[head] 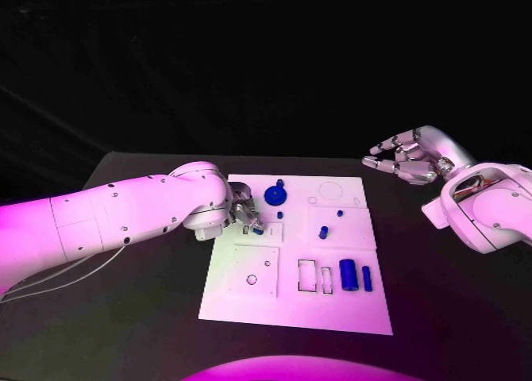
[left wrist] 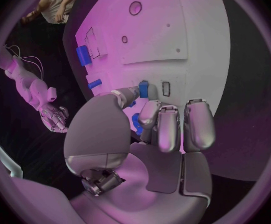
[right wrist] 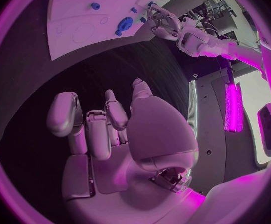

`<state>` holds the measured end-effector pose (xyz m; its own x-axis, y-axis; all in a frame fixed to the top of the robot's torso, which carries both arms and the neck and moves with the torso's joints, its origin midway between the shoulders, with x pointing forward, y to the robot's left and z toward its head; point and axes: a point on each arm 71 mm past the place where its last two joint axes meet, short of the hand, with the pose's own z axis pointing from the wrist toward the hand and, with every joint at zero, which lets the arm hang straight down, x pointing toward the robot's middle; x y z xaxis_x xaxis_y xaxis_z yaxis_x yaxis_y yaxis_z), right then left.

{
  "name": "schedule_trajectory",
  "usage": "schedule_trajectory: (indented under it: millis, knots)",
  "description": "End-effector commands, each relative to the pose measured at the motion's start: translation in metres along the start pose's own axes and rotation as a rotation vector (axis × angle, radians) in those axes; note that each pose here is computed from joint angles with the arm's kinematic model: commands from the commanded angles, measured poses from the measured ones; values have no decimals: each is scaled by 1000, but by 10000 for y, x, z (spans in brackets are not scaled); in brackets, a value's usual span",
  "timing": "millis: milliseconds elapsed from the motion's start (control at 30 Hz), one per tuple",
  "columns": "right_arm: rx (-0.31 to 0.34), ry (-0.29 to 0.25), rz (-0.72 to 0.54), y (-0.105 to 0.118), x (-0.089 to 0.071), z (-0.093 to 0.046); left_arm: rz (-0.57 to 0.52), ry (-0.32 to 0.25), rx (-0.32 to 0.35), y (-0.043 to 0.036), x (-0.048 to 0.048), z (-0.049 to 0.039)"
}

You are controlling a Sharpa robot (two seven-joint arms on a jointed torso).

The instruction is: Assemble the parts on the task board

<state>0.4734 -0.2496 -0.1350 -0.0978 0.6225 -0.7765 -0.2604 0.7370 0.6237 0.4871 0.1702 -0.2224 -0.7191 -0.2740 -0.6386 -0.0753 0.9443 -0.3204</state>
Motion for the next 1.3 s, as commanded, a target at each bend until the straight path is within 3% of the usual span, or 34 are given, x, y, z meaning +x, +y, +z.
schedule_trajectory:
  millis: [33,1300]
  knots:
    - [-12,-5,-4,10,2,1,1,53,9,-30,61,8]
    - [-11,5,1,10,22,0,41,61,-4,-54,49,47]
